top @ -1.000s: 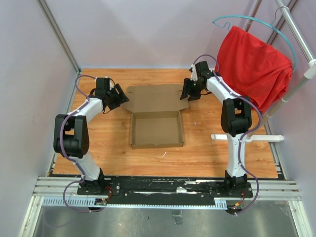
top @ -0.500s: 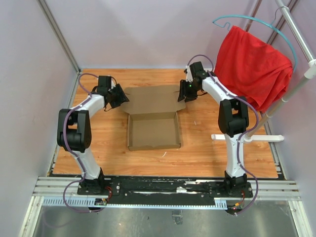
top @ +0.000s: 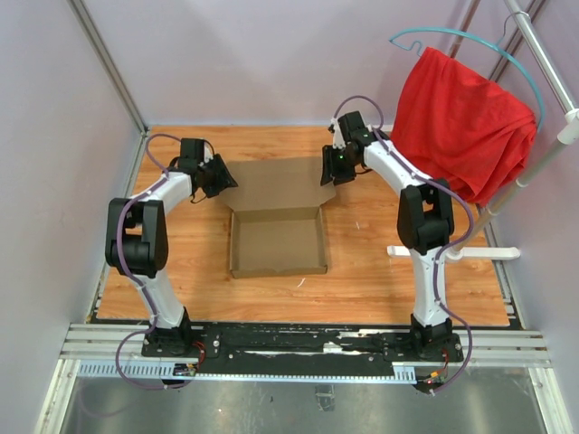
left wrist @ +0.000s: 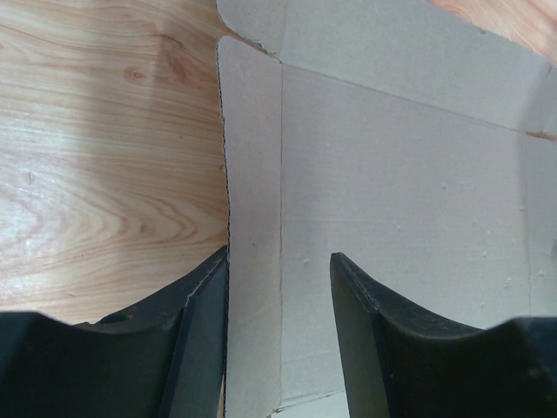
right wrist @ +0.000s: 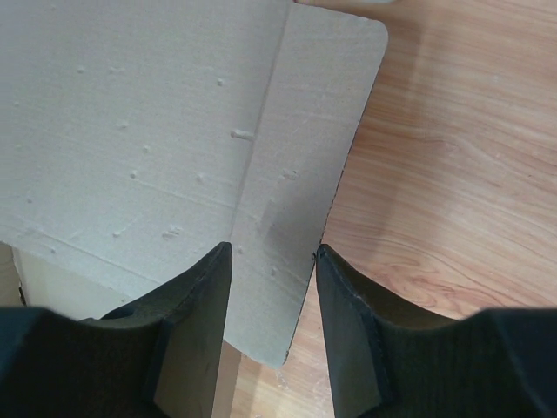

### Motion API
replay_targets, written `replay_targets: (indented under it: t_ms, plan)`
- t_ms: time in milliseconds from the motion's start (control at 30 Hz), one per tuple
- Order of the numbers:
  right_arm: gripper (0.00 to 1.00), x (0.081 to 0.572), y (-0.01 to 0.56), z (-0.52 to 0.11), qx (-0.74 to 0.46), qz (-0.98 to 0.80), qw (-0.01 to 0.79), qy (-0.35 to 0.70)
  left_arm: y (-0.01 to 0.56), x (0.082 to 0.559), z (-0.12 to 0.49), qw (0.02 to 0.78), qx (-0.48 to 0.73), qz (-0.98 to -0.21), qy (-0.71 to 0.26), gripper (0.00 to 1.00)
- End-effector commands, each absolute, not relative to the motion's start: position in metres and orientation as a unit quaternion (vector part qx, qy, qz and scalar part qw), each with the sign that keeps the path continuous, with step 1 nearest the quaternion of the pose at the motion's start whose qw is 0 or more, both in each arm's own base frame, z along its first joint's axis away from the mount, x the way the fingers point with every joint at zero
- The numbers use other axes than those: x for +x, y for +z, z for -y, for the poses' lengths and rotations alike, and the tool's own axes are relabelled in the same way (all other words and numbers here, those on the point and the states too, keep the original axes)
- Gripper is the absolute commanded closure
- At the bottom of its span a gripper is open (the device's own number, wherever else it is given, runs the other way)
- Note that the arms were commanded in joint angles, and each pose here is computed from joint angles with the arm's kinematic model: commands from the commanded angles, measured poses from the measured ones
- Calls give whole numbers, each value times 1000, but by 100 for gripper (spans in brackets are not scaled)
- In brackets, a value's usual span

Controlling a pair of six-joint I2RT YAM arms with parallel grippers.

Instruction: Fold the paper box

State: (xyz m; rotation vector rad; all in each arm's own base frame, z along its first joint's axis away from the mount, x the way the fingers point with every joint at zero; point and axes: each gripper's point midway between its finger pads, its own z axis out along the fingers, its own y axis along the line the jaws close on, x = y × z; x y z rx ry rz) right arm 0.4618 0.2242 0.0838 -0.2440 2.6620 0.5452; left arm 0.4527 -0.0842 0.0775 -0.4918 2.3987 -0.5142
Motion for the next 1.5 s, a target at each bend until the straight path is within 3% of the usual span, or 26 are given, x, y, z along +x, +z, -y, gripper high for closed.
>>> replay_targets:
  t_ms: [0,367,1133,1267,1467]
  plan:
    - [55,457,121,-239,-114,-944,240,195,80,457,90,313,-172,-910,-209,48]
    - [55,451,115,-256,-149,-948,233,155,68,455,93,295,-167,-916,-214,60]
    - [57,450,96,-271,-176,-950,228,121,72,456,94,300,-164,-914,-217,63]
    - [58,449,83,-263,-177,-958,205,97,74,457,94,303,-163,-914,-217,67]
    - [67,450,70,-258,-177,-963,189,77,79,460,93,308,-157,-915,-209,85]
